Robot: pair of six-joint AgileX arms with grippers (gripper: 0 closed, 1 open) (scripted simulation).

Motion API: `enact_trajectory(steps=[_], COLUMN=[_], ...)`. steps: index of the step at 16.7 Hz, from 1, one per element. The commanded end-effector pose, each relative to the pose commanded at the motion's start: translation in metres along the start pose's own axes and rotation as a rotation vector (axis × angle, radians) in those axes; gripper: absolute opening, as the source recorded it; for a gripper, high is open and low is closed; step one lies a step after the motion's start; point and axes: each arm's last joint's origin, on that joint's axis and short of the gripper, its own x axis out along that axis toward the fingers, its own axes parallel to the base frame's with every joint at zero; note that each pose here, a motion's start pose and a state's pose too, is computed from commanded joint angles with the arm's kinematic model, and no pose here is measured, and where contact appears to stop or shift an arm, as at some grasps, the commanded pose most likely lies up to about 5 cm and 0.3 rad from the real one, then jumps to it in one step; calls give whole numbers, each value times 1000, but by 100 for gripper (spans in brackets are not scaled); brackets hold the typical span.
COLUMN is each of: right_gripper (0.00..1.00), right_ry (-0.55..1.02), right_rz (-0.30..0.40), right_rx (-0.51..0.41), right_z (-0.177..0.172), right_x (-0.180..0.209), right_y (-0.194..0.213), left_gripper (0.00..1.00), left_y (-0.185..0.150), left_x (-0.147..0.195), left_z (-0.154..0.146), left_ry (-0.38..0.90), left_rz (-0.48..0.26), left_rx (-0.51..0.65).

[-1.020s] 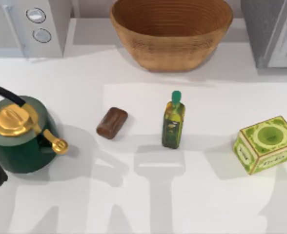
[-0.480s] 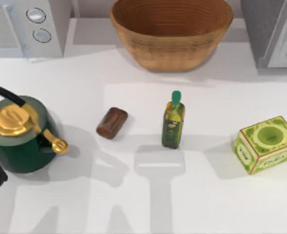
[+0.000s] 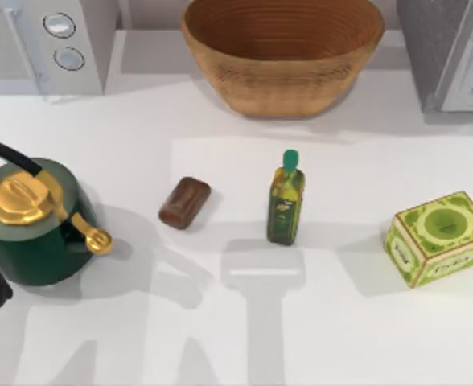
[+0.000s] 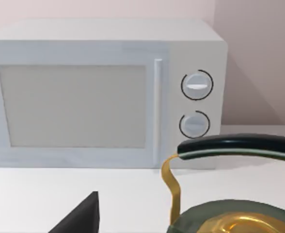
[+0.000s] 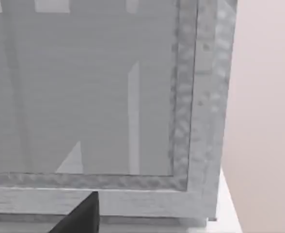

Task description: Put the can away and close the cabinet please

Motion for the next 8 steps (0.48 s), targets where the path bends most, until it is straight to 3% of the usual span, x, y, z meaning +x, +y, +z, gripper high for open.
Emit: enact_trajectory(steps=[4, 8], right_gripper=[100, 100], right_ry=[9, 29], right_rz=[12, 13], right_rx=[13, 53], right_z=[55, 142], right_x=[17, 24], right_y=[-36, -54], left_gripper=[100, 100], left_y=[0, 0], left_x=[0, 0], left_z=[0, 0], left_ry=[0, 0], left_rz=[0, 0], left_rx=[0, 0])
